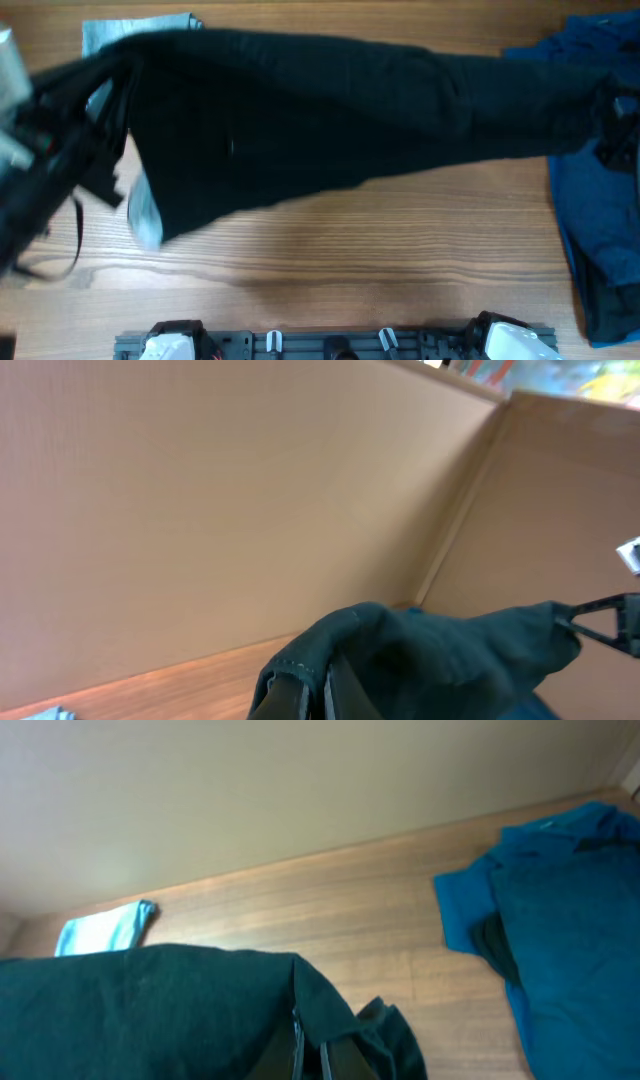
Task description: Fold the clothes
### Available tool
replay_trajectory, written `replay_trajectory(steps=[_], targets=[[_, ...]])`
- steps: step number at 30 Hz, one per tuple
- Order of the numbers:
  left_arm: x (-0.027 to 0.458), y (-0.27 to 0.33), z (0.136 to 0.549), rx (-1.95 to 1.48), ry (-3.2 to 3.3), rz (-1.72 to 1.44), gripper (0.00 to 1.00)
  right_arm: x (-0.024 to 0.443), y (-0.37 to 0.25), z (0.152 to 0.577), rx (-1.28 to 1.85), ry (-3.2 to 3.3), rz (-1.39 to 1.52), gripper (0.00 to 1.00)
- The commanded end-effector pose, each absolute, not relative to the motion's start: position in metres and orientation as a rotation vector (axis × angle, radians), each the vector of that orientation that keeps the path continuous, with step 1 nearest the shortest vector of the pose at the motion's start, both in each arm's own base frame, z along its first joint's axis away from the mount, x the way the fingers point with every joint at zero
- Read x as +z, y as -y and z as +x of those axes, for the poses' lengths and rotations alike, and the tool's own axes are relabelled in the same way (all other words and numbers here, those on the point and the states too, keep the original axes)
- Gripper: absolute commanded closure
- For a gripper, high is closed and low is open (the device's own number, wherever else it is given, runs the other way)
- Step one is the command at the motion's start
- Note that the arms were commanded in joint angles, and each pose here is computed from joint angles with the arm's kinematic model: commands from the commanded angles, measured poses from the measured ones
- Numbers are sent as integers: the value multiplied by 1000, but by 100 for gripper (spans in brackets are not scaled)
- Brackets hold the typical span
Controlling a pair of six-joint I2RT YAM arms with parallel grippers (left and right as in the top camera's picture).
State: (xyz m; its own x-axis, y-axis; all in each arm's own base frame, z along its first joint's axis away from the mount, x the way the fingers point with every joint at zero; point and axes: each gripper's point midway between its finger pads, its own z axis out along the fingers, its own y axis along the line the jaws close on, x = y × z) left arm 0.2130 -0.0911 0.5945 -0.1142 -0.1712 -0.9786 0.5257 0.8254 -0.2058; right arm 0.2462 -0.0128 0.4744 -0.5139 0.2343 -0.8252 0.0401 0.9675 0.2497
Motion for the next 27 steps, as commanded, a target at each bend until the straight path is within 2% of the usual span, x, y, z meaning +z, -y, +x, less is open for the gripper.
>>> replay_trajectory(steps=[1,5,9,10,13,15,18,22,25,27], targets=[[601,90,191,-633,-1566,246,96,489,5,226,245,-2068,162,96],[571,88,208,-664,-1702,194,96,489,3,220,249,-2077,166,96],[529,80,274,-664,-1884,100,96,475,10,245,267,-2140,187,96],[514,80,302,-674,-1933,83,96,468,14,257,277,-2167,196,96],[471,81,391,-718,-2016,69,96,454,18,316,352,-2189,117,96],[447,88,453,-774,-1992,112,96,458,19,371,409,-2109,34,96],[445,102,527,-993,-1819,127,96,483,31,448,418,-1900,-6,96],[510,108,538,-1130,-1494,228,96,522,30,482,424,-1682,-130,96],[568,110,507,-1097,-1343,321,96,546,24,475,386,-1589,-213,96],[582,117,484,-1088,-1357,399,96,548,15,464,379,-1587,-288,96]])
